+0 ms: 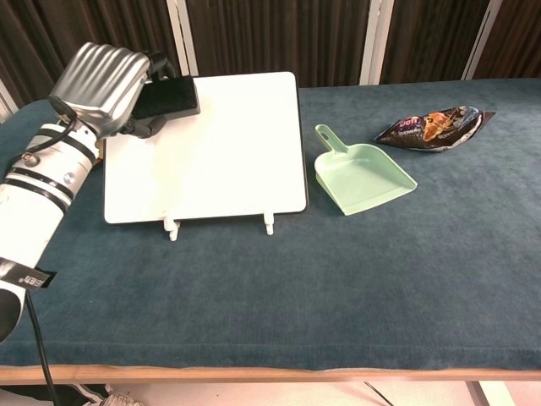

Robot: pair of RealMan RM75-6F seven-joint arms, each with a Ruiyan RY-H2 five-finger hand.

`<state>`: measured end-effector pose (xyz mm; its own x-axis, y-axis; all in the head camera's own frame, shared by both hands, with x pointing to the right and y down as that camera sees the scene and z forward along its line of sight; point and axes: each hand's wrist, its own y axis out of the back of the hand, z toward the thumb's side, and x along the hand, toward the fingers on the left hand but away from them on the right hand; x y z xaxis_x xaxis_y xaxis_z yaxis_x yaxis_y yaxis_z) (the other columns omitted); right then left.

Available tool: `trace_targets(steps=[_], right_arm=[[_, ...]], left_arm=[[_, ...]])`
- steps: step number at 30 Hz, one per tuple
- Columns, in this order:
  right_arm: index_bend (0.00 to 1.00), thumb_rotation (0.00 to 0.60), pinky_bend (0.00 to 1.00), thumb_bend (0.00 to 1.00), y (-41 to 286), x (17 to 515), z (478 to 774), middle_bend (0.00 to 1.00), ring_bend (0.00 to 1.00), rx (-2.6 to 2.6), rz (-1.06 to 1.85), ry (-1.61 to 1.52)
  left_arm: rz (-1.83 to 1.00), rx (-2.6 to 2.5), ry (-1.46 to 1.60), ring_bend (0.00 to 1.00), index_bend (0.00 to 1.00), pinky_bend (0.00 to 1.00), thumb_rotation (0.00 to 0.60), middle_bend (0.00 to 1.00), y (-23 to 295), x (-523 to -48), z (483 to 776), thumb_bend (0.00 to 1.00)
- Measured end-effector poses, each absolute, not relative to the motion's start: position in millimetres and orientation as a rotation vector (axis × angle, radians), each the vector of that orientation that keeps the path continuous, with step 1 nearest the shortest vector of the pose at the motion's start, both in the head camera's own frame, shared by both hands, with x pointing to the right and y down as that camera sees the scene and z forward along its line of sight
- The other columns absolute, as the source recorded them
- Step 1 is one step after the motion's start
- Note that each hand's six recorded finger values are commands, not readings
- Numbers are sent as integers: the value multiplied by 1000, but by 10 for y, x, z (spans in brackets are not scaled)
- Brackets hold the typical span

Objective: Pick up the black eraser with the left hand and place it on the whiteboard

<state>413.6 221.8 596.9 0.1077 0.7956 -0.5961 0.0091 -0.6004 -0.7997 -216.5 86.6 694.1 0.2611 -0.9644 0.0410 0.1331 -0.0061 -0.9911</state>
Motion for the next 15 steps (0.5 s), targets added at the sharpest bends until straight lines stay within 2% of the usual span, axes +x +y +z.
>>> trace_targets(steps=[5, 10, 15], right_arm=[[0, 600, 0, 84, 2216, 4136, 5968, 0, 0, -1746, 1559, -790], [0, 600, 0, 84, 2213, 4141, 5962, 0, 0, -1745, 1558, -794], [0, 600, 0, 84, 2217, 4139, 5962, 0, 0, -1746, 1558, -792]], left_arm=[[-1102, -1232, 887, 606, 569, 446, 600, 740, 845, -2150, 6992, 414], [-1131, -1229, 868, 482, 398, 367, 600, 561, 840, -2187, 7048, 337], [-1180, -1236, 841, 401, 308, 318, 600, 427, 852, -2202, 7117, 289]])
